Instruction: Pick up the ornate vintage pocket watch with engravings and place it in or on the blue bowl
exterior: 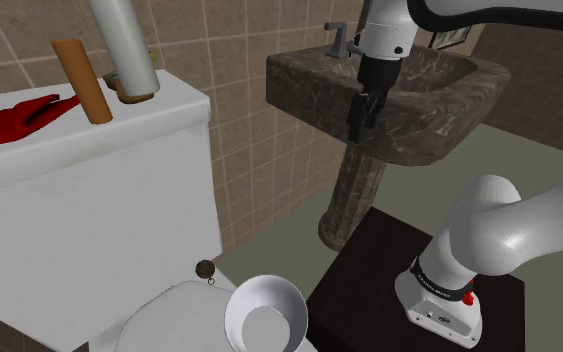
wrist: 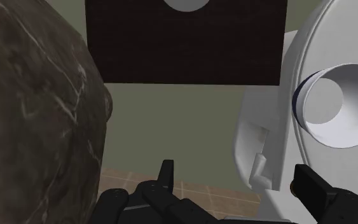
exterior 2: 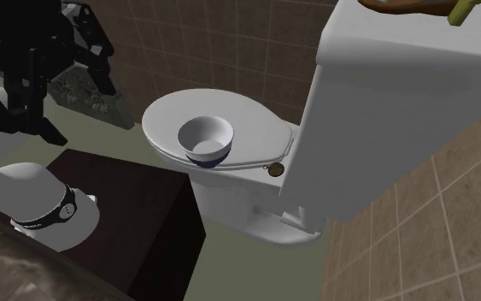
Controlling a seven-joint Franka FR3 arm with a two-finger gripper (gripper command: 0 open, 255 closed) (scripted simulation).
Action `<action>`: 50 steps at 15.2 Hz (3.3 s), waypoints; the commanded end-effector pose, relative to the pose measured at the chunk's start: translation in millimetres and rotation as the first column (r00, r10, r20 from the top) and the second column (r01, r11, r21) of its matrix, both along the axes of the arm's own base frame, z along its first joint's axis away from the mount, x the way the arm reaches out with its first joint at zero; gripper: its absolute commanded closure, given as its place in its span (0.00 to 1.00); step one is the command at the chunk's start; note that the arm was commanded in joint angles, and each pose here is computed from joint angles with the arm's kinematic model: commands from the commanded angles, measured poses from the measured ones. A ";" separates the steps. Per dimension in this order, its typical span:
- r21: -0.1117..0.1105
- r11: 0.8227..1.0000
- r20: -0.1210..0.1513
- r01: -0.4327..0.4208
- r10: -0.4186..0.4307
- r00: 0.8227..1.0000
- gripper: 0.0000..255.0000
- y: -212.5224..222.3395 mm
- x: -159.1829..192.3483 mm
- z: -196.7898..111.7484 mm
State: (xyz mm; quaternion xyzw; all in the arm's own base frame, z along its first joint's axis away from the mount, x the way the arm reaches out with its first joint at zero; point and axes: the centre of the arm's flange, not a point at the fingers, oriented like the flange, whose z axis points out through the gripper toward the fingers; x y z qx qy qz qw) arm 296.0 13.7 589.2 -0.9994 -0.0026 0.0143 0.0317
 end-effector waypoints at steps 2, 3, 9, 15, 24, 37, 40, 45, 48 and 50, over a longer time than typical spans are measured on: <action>0.003 1.000 0.008 0.005 -0.005 1.000 0.00 6.7 1.7 -10.6; 0.006 1.000 0.016 0.010 -0.010 1.000 0.00 13.5 3.5 -21.2; 0.027 0.999 0.065 0.041 -0.042 0.997 0.00 54.4 17.0 -83.9; 0.048 0.996 0.112 0.070 -0.075 0.991 0.00 96.1 34.9 -145.1; 0.083 0.990 0.182 0.112 -0.125 0.975 0.00 159.5 69.6 -233.5; 0.138 0.976 0.277 0.166 -0.199 0.940 0.00 251.9 136.0 -352.6; 0.151 0.972 0.298 0.178 -0.217 0.930 0.00 273.2 154.0 -378.5; 0.167 0.967 0.320 0.191 -0.236 0.917 0.00 297.8 176.9 -411.6; 0.167 0.967 0.320 0.191 -0.236 0.917 0.00 300.3 182.2 -426.3; 0.167 0.967 0.320 0.191 -0.236 0.917 0.00 302.0 185.7 -436.1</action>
